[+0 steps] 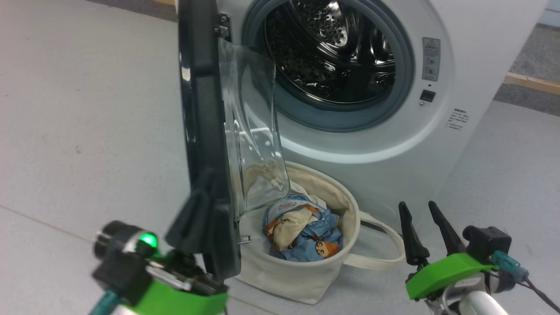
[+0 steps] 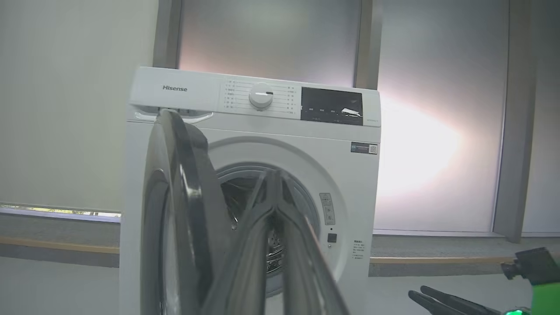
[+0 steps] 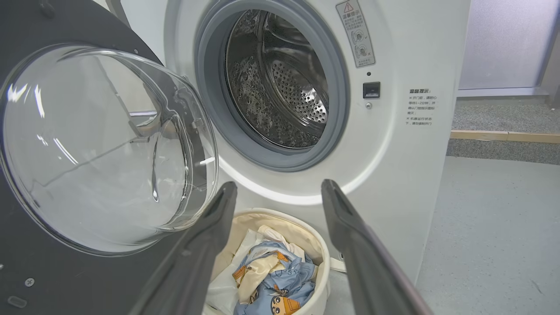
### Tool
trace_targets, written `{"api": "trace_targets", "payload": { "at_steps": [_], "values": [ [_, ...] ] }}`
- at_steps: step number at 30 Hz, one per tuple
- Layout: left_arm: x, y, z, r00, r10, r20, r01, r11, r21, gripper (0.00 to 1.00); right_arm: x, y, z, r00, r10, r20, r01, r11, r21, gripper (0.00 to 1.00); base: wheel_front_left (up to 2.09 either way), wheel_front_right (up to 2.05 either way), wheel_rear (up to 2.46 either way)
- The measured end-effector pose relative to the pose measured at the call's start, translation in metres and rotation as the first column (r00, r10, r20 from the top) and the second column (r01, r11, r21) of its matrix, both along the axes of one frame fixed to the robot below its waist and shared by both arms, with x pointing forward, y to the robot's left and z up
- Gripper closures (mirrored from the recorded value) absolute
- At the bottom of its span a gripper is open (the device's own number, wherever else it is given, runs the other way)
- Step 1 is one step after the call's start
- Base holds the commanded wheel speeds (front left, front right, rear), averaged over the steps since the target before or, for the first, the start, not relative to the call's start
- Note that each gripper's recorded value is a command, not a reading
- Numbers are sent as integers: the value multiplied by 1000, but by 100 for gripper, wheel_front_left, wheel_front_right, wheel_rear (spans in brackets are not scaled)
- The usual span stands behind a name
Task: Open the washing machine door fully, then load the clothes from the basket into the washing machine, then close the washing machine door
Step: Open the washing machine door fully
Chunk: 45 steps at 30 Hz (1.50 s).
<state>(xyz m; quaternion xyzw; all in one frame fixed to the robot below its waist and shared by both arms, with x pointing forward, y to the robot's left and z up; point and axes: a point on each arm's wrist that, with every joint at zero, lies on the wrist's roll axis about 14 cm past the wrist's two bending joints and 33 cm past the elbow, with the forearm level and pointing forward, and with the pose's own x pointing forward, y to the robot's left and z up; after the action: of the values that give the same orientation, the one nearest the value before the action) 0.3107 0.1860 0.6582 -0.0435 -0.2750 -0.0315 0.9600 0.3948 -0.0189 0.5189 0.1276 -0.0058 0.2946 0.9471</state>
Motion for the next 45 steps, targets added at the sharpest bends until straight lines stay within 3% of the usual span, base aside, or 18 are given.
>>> {"api": "trace_targets", "payload": {
  "at_steps": [3,6,14,18,32,45],
  "values": [
    [3,-29,-5,996,-85,-16,86,996,33,100,-1,-4,1,1000,-14,0,14,1000,9,0,0,0,0],
    [11,-39,-38,986,-114,-122,119,992,29,100,-1,-9,1,1000,-26,-1,26,1000,9,0,0,0,0],
    [17,-19,-110,939,-48,-342,49,999,-8,100,0,-12,-2,999,-35,-10,35,999,11,0,0,0,0],
    [18,-7,-119,930,-7,-368,3,1000,-12,100,1,-7,-2,1000,-21,-13,21,1000,13,0,0,0,0],
    [-2,103,-124,874,286,-393,-306,952,11,100,0,3,-4,1000,6,-17,-6,1000,10,0,0,0,0],
    [-14,210,-122,757,497,-425,-536,844,32,100,-1,-19,-11,998,-52,-41,53,999,7,0,0,0,0]
  ]
}}
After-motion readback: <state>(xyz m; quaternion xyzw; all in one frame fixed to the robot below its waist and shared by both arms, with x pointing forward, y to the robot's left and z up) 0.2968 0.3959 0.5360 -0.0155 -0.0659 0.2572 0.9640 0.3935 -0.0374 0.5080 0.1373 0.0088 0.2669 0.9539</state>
